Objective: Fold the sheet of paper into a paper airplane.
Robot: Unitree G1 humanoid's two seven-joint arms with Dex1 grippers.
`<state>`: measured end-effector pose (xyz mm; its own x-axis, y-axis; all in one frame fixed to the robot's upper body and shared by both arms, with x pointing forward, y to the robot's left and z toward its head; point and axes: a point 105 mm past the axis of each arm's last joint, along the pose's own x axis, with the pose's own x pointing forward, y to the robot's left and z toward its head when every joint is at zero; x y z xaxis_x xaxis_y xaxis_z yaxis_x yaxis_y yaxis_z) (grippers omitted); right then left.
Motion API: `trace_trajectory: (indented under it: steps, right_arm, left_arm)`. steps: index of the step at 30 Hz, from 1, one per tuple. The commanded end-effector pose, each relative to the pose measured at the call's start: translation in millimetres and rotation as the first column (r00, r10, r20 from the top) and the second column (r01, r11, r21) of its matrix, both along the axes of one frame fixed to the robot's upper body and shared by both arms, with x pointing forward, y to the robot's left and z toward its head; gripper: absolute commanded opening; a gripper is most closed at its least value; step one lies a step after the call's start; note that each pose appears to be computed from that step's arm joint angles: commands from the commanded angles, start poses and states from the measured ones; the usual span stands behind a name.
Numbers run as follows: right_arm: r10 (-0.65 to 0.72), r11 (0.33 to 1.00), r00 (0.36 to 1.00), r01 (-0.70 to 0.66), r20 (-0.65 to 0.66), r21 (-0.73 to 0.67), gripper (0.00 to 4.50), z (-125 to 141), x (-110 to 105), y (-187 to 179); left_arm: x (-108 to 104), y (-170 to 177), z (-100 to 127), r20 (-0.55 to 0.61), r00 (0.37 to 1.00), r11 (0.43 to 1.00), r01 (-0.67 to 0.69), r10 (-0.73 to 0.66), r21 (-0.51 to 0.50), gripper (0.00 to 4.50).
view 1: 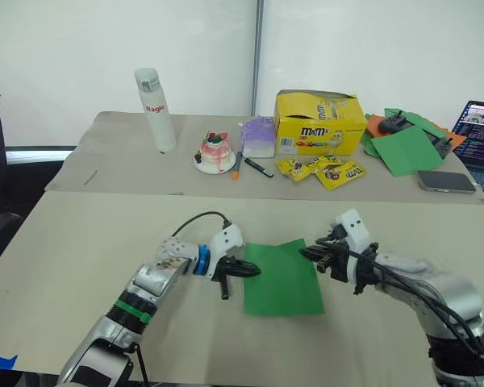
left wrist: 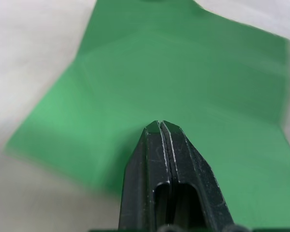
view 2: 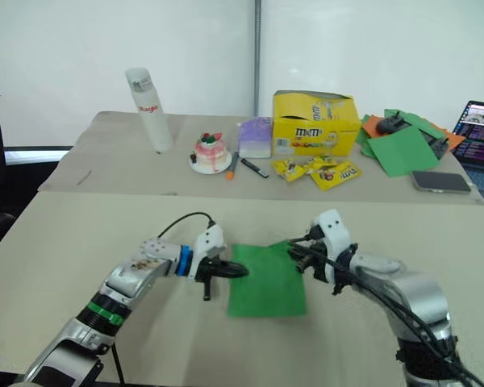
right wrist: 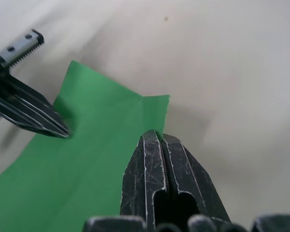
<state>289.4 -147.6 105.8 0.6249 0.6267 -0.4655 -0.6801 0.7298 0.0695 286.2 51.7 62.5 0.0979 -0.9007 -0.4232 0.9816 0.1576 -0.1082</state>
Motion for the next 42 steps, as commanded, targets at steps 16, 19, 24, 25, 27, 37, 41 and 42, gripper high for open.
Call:
trace_trajectory:
  steps: [16, 19, 24, 25, 27, 37, 41, 42]
  right_arm:
    - [0.475, 0.732, 0.81, -0.147, 0.344, -0.666, 0.01, -7, 4, 5]
    - [0.454, 0.777, 0.821, -0.174, 0.348, -0.605, 0.01, -16, -14, 23]
    - [0.511, 0.727, 0.798, -0.203, 0.319, -0.656, 0.01, -30, -25, 30]
    - [0.521, 0.71, 0.796, -0.203, 0.309, -0.675, 0.01, -33, -25, 29]
    - [0.518, 0.699, 0.801, -0.196, 0.299, -0.688, 0.01, -36, -23, 27]
    - [0.511, 0.684, 0.81, -0.179, 0.289, -0.707, 0.01, -43, -25, 31]
    - [0.51, 0.678, 0.812, -0.176, 0.285, -0.713, 0.01, -46, -27, 34]
    - [0.509, 0.677, 0.812, -0.175, 0.284, -0.715, 0.01, -46, -27, 34]
  left_arm:
    - [-3, -2, -1, 0.045, 0.999, 1.0, -0.013, 0.013, -0.005, 0.0]
    - [3, -3, 7, 0.073, 0.996, 0.998, -0.044, 0.047, -0.042, 0.0]
    - [12, -9, 20, 0.124, 0.99, 0.997, -0.056, 0.062, -0.049, 0.0]
    - [14, -12, 23, 0.131, 0.989, 0.997, -0.055, 0.062, -0.054, 0.0]
    - [18, -18, 33, 0.143, 0.987, 0.995, -0.059, 0.07, -0.074, 0.0]
    - [30, -35, 47, 0.148, 0.983, 0.993, -0.109, 0.113, -0.034, 0.0]
    - [37, -46, 61, 0.131, 0.98, 0.988, -0.147, 0.153, -0.05, 0.0]
    - [40, -48, 65, 0.125, 0.977, 0.985, -0.166, 0.171, -0.053, 0.0]
